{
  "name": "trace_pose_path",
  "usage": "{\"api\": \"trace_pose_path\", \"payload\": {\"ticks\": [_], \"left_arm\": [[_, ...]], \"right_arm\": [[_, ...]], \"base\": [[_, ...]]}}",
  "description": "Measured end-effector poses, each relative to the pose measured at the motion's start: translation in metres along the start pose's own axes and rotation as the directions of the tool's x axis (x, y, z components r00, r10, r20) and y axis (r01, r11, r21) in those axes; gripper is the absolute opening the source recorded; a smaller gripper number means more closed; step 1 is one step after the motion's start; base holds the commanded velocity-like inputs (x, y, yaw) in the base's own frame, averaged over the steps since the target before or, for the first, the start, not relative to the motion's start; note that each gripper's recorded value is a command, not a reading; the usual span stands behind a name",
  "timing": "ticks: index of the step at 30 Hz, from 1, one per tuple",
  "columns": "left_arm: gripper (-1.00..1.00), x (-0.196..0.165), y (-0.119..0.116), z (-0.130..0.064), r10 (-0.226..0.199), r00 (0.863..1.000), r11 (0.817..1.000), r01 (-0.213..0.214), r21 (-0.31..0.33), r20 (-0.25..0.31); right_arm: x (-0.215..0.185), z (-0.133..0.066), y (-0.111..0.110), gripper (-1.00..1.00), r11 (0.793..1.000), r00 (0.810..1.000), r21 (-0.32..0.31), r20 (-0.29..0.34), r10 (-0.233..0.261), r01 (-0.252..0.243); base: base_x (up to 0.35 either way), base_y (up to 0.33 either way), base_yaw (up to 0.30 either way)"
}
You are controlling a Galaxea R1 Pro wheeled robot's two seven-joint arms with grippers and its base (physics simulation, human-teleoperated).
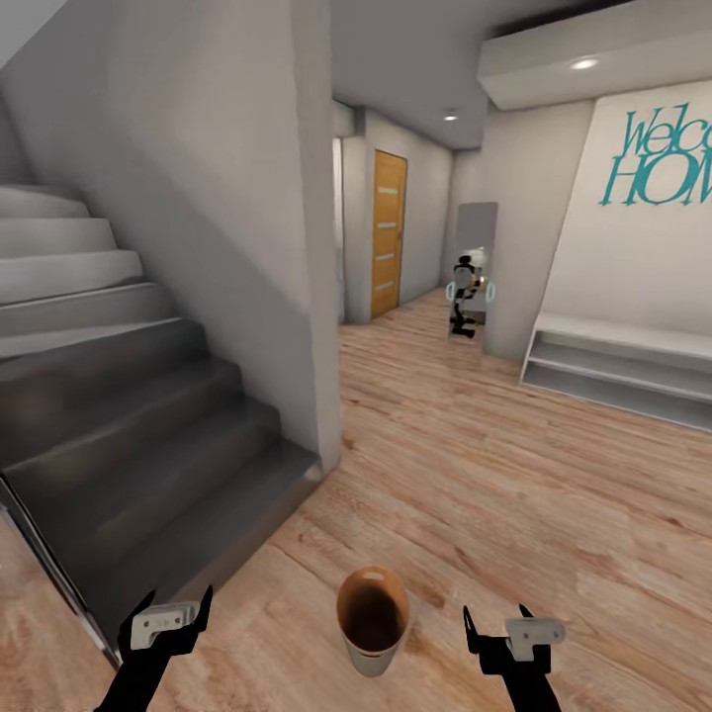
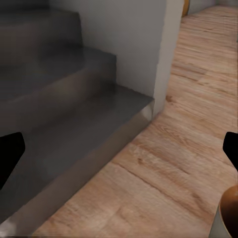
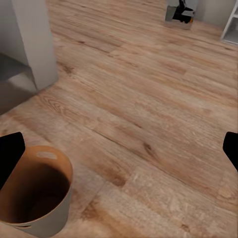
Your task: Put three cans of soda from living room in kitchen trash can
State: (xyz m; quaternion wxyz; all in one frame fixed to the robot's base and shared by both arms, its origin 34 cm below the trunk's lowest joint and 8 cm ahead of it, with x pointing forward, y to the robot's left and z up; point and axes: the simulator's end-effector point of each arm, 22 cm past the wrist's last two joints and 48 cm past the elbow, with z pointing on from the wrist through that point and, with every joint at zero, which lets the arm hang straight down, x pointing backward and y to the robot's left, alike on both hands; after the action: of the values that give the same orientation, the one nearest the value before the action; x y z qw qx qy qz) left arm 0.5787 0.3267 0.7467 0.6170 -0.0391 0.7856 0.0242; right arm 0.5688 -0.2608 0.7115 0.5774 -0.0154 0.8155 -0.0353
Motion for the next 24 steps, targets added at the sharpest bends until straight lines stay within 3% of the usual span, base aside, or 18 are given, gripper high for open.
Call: {"api": "trace_pose_path", "payload": {"ticks": [14, 24], "left_arm": [[1.00, 0.0008, 0.0000, -0.0004, -0.001, 1.000, 1.000, 0.001, 0.000, -0.002], [1.00, 0.0003, 0.0006, -0.0001, 0.000, 1.000, 1.000, 0.000, 0.001, -0.001]], "right_arm": [[0.0004, 0.0000, 0.0002, 1.00, 1.000, 1.000, -0.001, -0.001, 0.000, 0.000], [0.0033, -0.0005, 0.0010, 1.00, 1.000, 1.000, -0.002, -0.007, -0.001, 0.001]], "base": [[0.001, -0.139, 0.025], [0.067, -0.005, 0.216]]}}
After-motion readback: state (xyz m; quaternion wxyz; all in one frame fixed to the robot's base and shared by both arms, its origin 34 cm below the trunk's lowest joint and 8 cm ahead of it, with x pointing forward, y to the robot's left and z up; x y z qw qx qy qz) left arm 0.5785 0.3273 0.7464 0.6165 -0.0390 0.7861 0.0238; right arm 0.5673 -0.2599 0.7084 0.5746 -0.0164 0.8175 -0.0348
